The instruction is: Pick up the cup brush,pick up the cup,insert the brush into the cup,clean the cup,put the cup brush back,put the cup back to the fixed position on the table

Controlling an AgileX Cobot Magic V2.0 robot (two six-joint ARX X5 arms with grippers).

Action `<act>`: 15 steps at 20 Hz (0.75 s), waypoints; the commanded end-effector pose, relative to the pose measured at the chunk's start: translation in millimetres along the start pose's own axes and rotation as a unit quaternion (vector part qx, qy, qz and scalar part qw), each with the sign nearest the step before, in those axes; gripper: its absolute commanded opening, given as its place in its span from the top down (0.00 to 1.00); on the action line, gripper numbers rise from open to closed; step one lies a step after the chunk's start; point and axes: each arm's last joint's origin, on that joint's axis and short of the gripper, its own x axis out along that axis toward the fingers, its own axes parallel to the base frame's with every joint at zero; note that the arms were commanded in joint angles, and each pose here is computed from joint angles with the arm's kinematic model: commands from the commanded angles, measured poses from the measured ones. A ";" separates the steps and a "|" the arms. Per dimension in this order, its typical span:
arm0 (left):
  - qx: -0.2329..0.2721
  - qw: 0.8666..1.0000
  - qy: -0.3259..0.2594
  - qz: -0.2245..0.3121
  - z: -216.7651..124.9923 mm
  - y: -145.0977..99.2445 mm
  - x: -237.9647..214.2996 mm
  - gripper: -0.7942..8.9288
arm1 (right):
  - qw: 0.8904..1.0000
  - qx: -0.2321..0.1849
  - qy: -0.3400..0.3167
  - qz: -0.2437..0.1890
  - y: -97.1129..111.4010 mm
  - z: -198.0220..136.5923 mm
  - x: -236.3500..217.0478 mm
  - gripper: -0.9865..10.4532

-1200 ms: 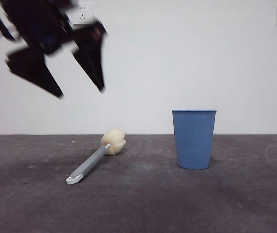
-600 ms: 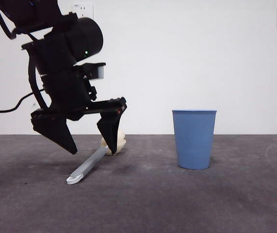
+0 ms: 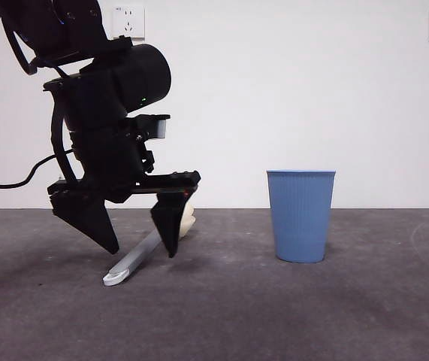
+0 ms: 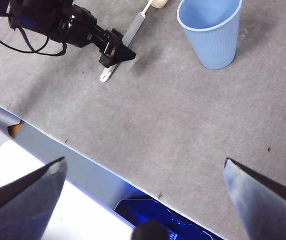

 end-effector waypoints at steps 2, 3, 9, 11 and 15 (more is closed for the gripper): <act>-0.006 1.000 0.009 0.004 -2.0 -0.2 2.1 0.63 | 1.000 0.000 -0.003 0.001 0.8 0.8 -0.7 0.39; -0.009 1.000 0.013 0.004 -2.8 0.0 2.2 0.71 | 1.000 0.001 -0.003 0.001 0.7 0.8 -0.7 0.39; -0.020 0.999 0.030 0.002 -6.1 -0.3 3.3 0.77 | 1.000 0.004 -0.003 0.002 0.8 0.8 -0.7 0.39; -0.025 0.999 0.035 -0.008 -6.6 -0.7 3.4 0.80 | 1.000 0.004 -0.003 0.002 0.8 0.8 -0.7 0.39; -0.025 0.999 0.037 -0.010 -7.2 -1.6 3.1 0.93 | 1.000 0.004 -0.003 0.003 0.8 0.8 -0.7 0.39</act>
